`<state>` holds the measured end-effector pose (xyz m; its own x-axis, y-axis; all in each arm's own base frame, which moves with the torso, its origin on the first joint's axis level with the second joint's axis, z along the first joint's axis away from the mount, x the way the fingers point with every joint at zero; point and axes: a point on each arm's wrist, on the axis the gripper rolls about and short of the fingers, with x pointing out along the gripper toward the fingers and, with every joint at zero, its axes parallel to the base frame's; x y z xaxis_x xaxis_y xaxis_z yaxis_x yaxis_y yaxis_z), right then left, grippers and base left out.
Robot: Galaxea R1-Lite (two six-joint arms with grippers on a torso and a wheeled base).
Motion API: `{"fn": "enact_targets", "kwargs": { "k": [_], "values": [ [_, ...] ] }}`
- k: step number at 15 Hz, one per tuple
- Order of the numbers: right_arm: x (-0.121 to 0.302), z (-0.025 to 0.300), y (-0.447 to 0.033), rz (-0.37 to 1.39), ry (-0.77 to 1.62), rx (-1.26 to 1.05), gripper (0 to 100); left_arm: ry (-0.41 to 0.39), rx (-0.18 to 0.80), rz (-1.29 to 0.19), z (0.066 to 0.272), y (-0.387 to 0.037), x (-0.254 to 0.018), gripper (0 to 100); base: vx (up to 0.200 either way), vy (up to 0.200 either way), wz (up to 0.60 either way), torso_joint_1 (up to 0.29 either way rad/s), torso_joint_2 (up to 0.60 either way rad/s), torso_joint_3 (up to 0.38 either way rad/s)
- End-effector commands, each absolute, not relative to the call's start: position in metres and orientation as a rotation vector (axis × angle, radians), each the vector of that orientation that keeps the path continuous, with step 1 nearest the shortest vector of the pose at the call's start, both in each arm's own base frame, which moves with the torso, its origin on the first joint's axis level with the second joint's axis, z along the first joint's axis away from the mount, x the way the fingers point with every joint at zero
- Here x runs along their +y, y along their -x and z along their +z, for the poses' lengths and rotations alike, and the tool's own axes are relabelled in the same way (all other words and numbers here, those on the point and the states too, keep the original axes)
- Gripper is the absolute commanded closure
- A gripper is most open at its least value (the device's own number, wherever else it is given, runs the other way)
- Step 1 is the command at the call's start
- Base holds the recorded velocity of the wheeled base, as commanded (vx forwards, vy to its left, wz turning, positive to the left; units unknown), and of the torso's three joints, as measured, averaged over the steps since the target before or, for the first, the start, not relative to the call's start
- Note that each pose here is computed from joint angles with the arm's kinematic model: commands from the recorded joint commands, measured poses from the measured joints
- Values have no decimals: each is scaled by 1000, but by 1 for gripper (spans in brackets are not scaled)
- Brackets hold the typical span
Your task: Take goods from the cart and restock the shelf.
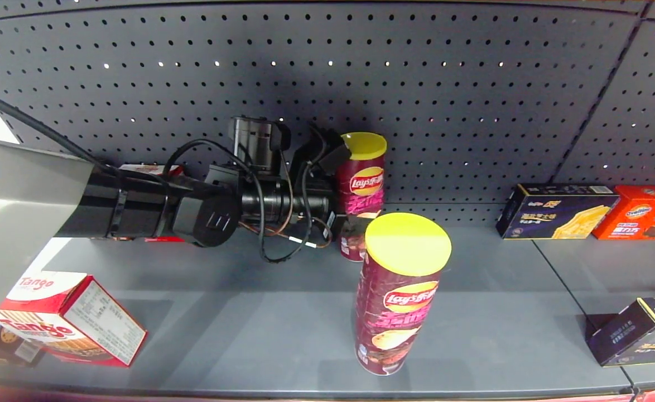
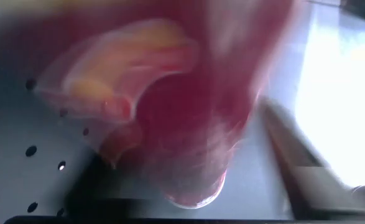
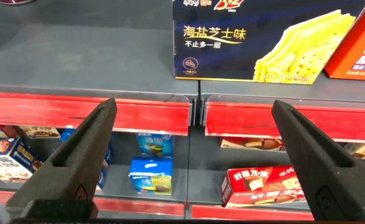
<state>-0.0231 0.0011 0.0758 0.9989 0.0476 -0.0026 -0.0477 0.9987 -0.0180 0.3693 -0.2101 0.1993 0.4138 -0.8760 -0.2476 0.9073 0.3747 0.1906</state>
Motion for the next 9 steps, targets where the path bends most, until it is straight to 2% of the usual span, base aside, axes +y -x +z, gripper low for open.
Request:
{"fn": "enact_targets", "kwargs": {
  "k": [1,4,5,9],
  "values": [
    [1,76,23,49,18,3,0,-320,117,-1144,197,-368,-209,0,0,0,0,0,0,0],
    [1,76,23,48,18,3,0,-320,123,-1135,198,-364,-204,0,0,0,0,0,0,0],
    [1,76,23,49,18,3,0,-317,105,-1124,206,-353,-196,0,0,0,0,0,0,0],
    [1,76,23,49,18,3,0,-329,95,-1077,210,-329,-184,0,0,0,0,0,0,0]
  ]
}}
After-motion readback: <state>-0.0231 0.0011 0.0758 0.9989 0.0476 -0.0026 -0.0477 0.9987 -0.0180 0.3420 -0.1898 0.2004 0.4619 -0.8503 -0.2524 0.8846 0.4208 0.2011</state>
